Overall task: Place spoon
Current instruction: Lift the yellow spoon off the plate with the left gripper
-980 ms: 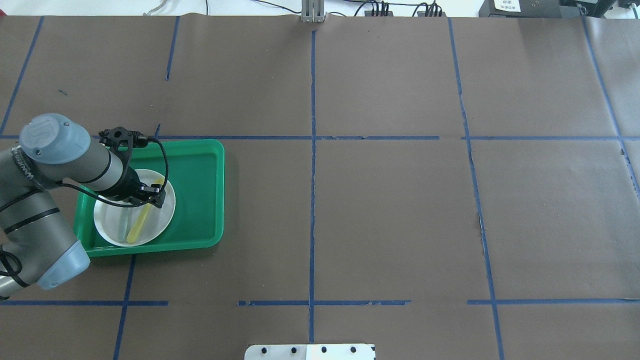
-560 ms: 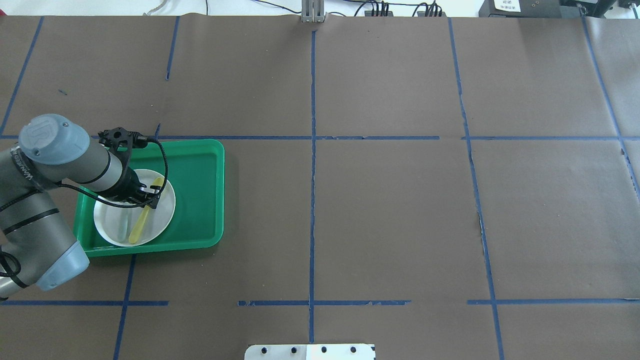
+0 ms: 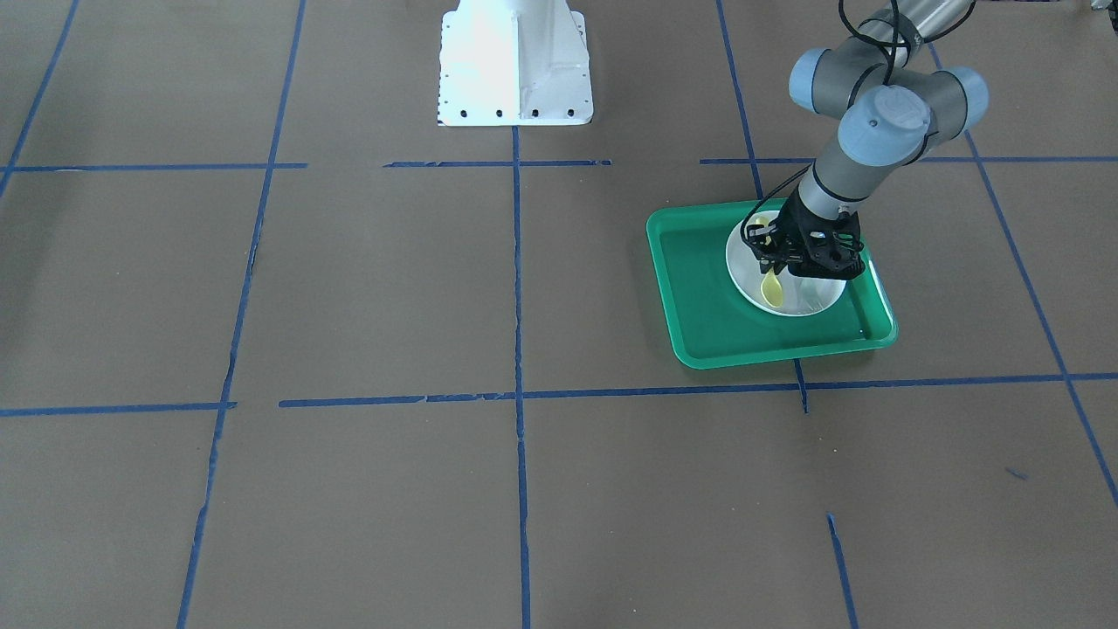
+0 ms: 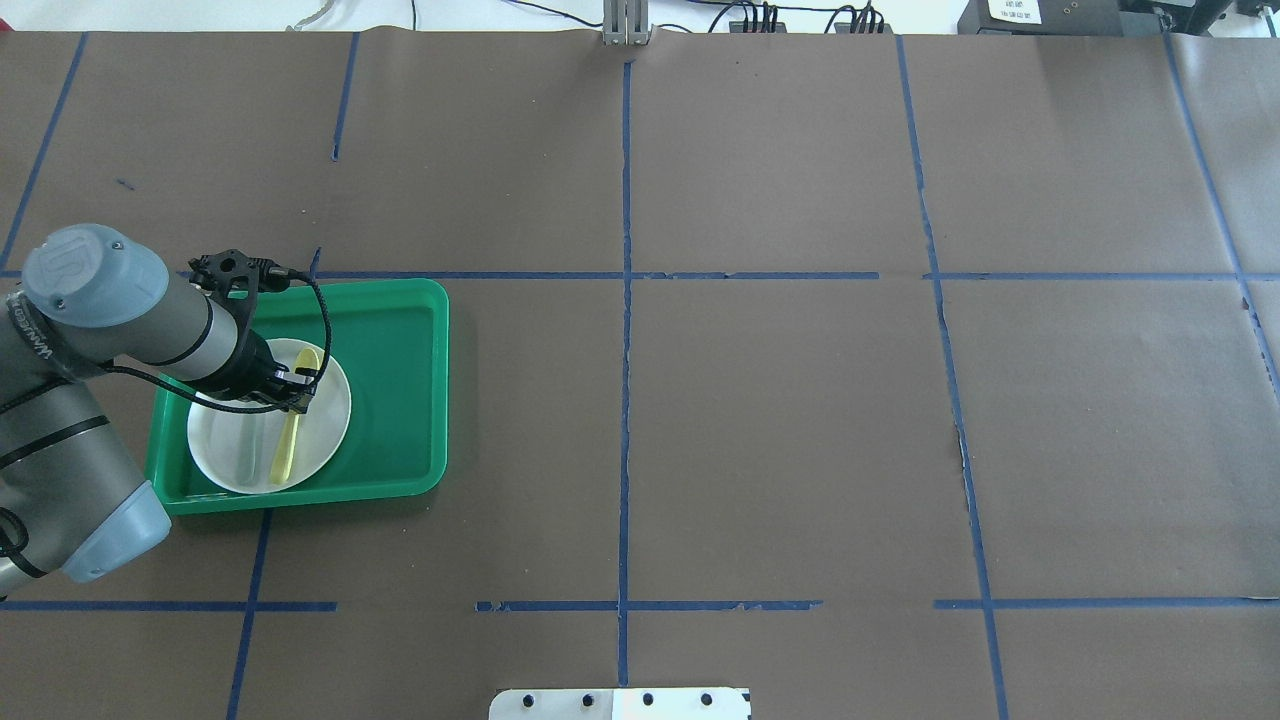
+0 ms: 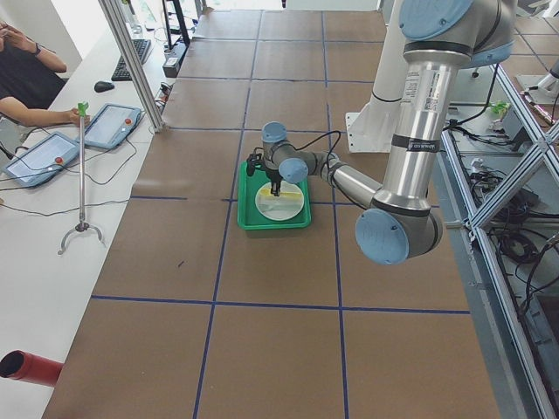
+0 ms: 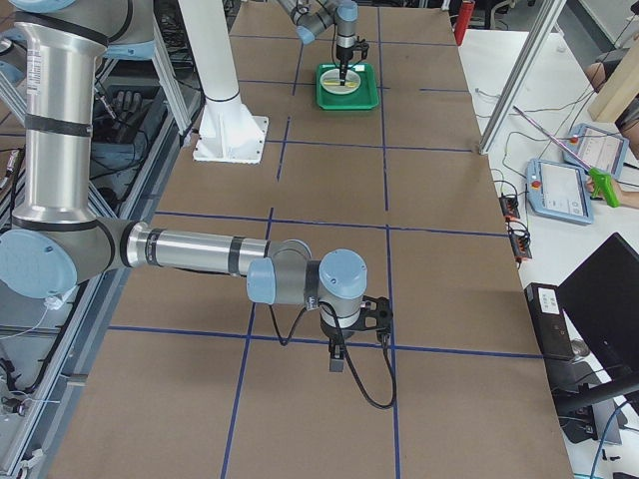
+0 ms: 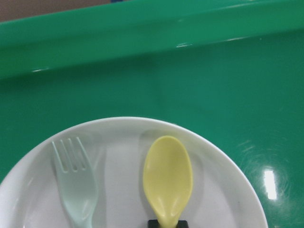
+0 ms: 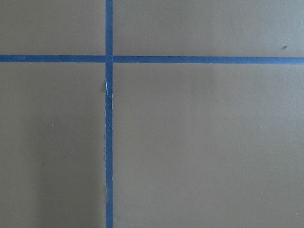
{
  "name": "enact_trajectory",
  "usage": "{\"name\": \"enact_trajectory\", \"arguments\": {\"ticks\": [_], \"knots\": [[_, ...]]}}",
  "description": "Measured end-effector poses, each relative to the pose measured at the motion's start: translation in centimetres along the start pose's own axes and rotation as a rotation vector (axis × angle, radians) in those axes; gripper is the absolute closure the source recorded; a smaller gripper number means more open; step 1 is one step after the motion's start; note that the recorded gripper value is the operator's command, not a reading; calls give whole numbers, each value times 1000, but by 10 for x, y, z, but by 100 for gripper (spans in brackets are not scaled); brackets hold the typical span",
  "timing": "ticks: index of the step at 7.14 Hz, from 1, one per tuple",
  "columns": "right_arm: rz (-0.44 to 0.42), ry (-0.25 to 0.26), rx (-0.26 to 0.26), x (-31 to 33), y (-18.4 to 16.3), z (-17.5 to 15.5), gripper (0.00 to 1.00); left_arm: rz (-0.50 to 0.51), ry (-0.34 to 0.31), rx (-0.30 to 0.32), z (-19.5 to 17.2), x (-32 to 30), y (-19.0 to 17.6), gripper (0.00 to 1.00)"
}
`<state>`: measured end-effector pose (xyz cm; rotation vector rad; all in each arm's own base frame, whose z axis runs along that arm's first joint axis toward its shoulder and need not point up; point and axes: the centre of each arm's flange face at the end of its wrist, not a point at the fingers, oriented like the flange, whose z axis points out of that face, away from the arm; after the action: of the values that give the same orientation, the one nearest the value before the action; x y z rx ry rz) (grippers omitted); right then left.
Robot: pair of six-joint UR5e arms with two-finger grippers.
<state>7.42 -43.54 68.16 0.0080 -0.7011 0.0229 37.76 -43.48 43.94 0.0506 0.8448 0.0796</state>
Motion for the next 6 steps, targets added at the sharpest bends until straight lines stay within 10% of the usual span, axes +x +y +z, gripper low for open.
{"name": "enact_trajectory", "arguments": {"ticks": [6], "knots": [[0,0,0,0,0,0,0,-97,-13,77,-81,-12,-27,100]]}}
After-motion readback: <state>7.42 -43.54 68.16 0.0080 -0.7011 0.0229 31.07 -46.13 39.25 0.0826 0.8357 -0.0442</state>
